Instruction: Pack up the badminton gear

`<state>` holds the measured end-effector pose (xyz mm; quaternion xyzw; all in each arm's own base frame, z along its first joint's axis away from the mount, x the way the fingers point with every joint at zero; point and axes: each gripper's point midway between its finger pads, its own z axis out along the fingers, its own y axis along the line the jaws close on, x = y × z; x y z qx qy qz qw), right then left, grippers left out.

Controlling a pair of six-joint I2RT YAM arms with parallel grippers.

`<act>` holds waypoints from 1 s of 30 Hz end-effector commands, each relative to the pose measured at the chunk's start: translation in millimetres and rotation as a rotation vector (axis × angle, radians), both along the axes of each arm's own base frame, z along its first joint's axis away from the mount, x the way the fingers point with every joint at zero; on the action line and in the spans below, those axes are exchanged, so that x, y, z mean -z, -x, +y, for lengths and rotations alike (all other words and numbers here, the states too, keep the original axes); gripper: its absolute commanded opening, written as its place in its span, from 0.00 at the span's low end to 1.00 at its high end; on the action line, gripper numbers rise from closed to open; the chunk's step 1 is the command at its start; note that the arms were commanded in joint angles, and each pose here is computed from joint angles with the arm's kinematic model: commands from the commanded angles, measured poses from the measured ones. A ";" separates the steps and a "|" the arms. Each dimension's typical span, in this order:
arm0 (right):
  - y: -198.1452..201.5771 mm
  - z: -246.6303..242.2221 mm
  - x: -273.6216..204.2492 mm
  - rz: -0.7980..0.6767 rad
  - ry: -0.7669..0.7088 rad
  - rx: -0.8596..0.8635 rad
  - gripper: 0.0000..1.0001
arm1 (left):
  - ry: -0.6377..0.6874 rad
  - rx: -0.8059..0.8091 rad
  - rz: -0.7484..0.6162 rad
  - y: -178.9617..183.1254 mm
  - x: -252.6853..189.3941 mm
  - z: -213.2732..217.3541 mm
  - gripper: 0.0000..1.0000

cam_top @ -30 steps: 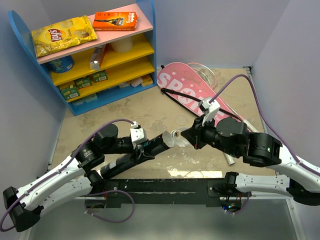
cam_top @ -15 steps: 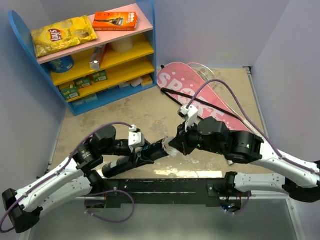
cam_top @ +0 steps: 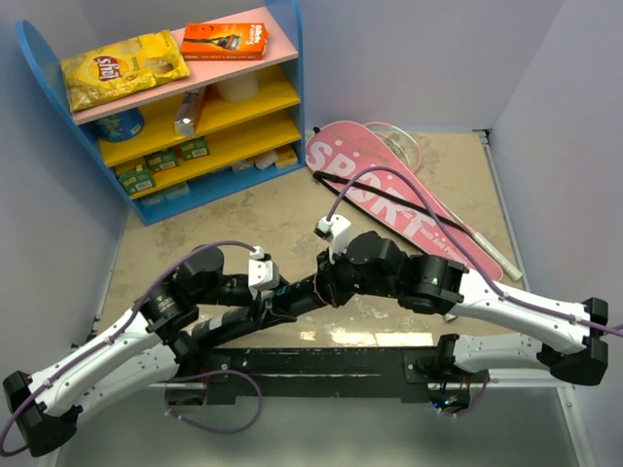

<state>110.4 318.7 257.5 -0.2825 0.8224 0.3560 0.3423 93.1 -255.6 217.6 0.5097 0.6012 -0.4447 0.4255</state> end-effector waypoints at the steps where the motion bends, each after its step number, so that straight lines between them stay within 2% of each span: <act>1: -7.1 19.5 13.7 0.016 -0.005 0.014 0.00 | 0.116 0.053 -0.103 4.2 -34.9 -6.9 0.00; 3: -9.9 23.9 26.2 0.027 0.032 0.020 0.00 | 0.117 0.048 -0.104 3.9 -35.2 -6.4 0.00; 4: -10.6 25.3 28.2 0.030 0.039 0.023 0.04 | 0.118 0.045 -0.106 3.5 -35.5 -6.2 0.00; 6: -11.9 26.3 29.3 0.029 0.046 0.026 0.18 | 0.119 0.041 -0.108 2.8 -36.5 -6.0 0.00; 7: -11.8 25.2 26.7 0.029 0.048 0.027 0.31 | 0.119 0.036 -0.108 2.3 -36.1 -5.8 0.00; 10: -13.8 16.0 13.2 0.008 0.037 0.051 0.52 | 0.115 0.027 -0.106 0.9 -35.3 -5.5 0.00; 12: -17.7 6.2 -1.5 -0.020 0.016 0.084 0.60 | 0.112 0.018 -0.106 -0.8 -35.2 -5.4 0.00; 17: -20.6 -21.4 -33.8 -0.069 -0.014 0.147 0.72 | 0.095 -0.002 -0.093 -4.9 -31.4 -5.9 0.00; 21: -40.7 -53.7 -44.7 -0.138 0.046 0.299 0.78 | 0.084 -0.019 -0.088 -8.0 -29.0 -5.8 0.00; 26: -71.3 -77.0 -43.9 -0.183 0.094 0.476 0.80 | 0.074 -0.041 -0.085 -12.3 -27.5 -5.6 0.00; 30: -105.2 -92.0 -48.9 -0.200 0.061 0.621 0.79 | 0.065 -0.054 -0.080 -14.2 -25.6 -5.1 0.00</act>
